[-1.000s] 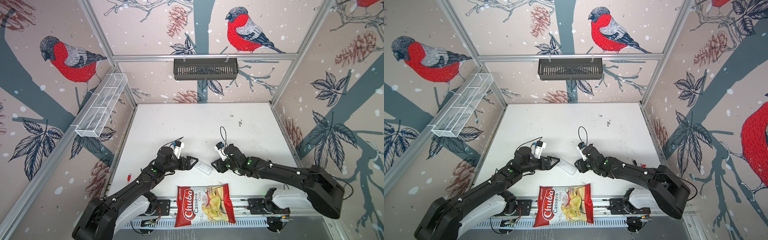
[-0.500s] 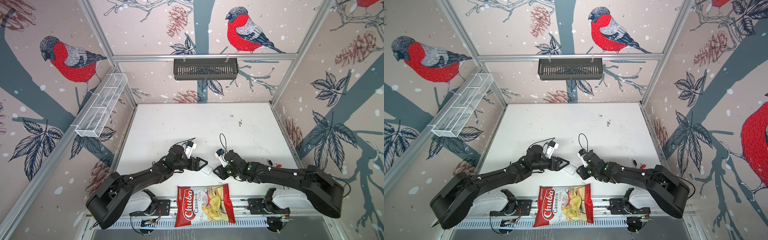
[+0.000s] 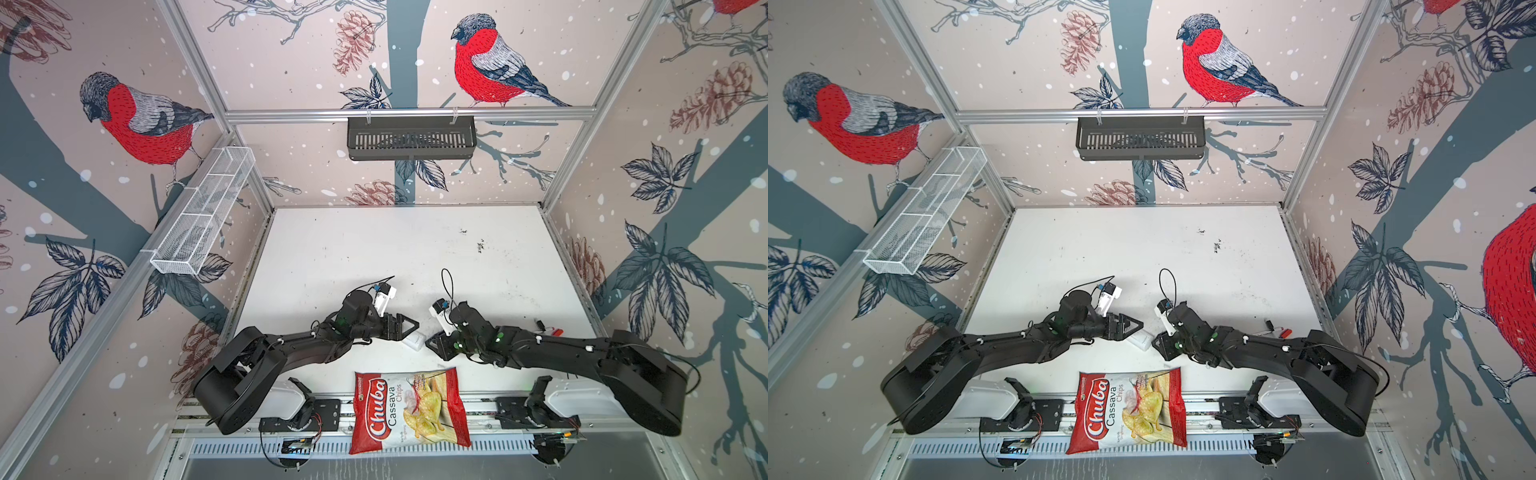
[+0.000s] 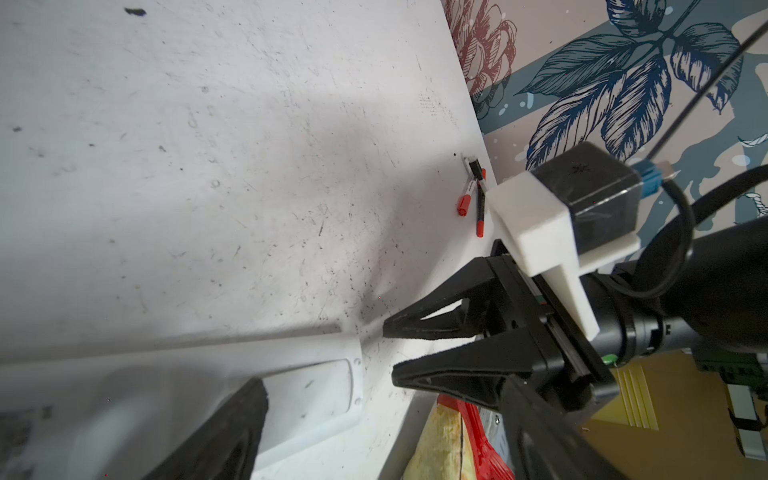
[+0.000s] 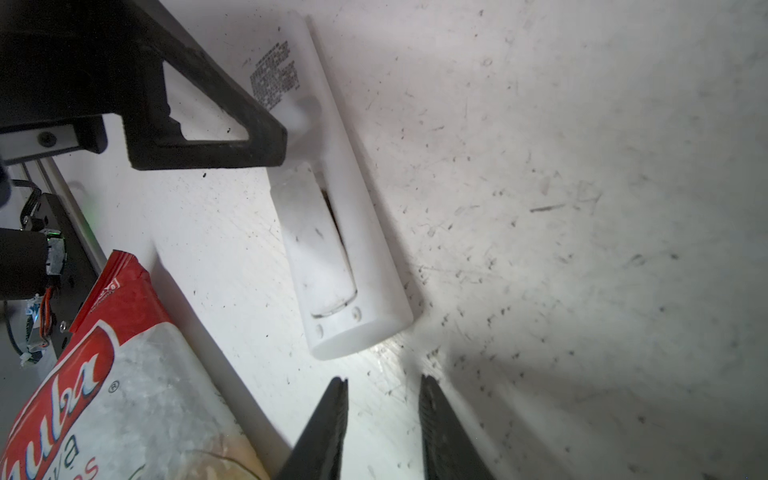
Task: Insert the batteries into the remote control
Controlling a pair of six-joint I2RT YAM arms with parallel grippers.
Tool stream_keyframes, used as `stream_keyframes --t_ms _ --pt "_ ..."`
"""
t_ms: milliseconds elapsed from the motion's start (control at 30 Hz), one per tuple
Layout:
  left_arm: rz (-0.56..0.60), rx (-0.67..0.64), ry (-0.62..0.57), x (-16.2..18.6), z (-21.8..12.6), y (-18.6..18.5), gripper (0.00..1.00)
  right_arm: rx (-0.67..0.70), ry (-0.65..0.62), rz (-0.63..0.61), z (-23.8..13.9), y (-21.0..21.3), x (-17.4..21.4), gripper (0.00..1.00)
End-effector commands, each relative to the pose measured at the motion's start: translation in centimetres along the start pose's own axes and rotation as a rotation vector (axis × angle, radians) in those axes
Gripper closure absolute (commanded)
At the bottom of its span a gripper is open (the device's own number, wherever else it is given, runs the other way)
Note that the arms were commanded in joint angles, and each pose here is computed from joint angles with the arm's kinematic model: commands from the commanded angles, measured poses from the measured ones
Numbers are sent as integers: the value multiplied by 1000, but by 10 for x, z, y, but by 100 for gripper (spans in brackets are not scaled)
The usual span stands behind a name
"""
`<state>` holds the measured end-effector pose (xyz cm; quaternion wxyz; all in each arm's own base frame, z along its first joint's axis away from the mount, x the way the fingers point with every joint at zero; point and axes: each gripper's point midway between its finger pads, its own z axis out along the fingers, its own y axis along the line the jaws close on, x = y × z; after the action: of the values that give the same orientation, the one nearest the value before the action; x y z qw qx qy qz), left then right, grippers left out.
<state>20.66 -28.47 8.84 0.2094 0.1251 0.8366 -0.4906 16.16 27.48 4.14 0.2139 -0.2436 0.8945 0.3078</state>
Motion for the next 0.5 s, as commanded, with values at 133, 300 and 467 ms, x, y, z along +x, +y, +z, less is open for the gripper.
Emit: stream_keyframes --t_ms 133,300,467 --pt "6 -17 -37 -6 2 4 11 -36 -5 1 6 8 -1 70" --pt "0 -12 -34 -4 3 5 11 -43 -2 6 10 10 0 70" --pt "-2 -4 -24 -1 2 4 11 -45 -1 9 13 8 1 71"
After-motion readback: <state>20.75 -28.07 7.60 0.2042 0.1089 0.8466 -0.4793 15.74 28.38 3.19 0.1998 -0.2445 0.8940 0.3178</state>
